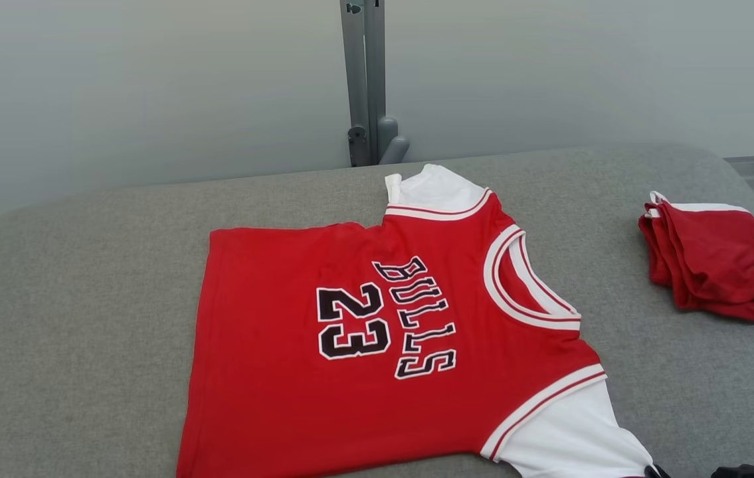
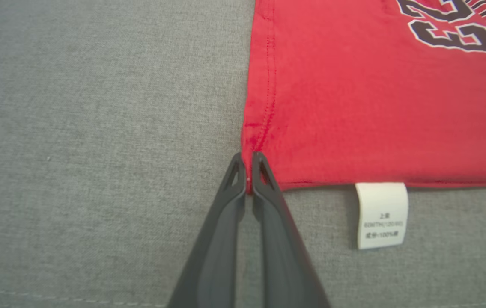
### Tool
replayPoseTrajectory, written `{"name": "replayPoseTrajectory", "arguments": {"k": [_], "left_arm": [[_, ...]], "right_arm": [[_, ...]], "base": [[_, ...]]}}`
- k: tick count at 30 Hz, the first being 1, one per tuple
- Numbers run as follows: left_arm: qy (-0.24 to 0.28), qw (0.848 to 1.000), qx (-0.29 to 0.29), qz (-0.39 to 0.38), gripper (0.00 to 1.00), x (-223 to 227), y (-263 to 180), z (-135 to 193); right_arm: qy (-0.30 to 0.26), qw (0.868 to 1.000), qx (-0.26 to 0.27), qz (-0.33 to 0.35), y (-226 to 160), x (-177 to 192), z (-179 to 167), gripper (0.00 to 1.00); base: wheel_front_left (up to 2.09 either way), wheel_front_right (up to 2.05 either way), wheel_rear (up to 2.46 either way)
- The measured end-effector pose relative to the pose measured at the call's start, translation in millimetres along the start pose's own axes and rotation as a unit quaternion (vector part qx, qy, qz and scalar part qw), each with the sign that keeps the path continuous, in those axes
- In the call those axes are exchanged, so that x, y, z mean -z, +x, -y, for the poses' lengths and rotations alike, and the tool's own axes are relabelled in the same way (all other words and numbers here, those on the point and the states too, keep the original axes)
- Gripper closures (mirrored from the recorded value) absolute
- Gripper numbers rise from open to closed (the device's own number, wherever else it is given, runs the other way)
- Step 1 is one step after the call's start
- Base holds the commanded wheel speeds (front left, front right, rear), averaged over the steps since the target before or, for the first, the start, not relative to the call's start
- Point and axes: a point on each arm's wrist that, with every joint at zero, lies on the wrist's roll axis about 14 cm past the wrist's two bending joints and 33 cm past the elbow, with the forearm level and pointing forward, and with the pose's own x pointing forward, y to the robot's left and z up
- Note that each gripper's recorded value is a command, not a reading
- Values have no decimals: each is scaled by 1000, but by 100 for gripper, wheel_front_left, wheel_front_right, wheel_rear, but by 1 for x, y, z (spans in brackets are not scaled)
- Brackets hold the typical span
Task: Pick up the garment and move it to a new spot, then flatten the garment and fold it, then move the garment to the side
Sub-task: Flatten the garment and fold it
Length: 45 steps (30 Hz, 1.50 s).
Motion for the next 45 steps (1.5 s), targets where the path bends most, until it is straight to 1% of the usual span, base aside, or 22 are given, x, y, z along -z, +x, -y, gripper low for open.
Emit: {"name": "replayPoseTrajectory", "arguments": {"k": [4, 7, 11, 14, 17, 21, 27, 29, 35, 45], "left_arm": [[4, 1000, 6, -15, 100, 14, -10, 4], [-4, 1000, 1, -24, 100, 22, -17, 1], [-12, 1000, -3, -11, 100, 15, -16, -1], [-15, 1000, -4, 9, 100, 2, -11, -1], [-16, 999, -1, 45, 100, -23, -2, 1], [-22, 996, 1, 89, 100, -56, 9, 2], [-16, 993, 21, 112, 100, -77, 22, 15], [-14, 994, 26, 109, 100, -77, 25, 19], [-2, 994, 35, 105, 100, -85, 43, 25], [15, 995, 39, 86, 100, -88, 78, 27]], "right_arm": [[-2, 1000, -1, -8, -6, 6, 0, 100], [6, 1000, -4, -22, -10, 16, -1, 100], [1, 1000, -9, -19, -8, 11, -1, 100], [-2, 1000, -14, 8, 1, -10, -2, 100], [-11, 998, -25, 56, 15, -45, -7, 100], [-29, 992, -42, 119, 30, -91, -19, 100], [-65, 984, -58, 154, 53, -125, -31, 100], [-81, 983, -60, 152, 62, -129, -33, 100], [-103, 980, -67, 158, 94, -149, -41, 100], [-120, 981, -70, 134, 140, -150, -43, 100]], "base": [[0, 0, 0], [0, 0, 0], [0, 0, 0], [0, 0, 0], [0, 0, 0], [0, 0, 0], [0, 0, 0], [0, 0, 0], [0, 0, 0], [0, 0, 0]]}}
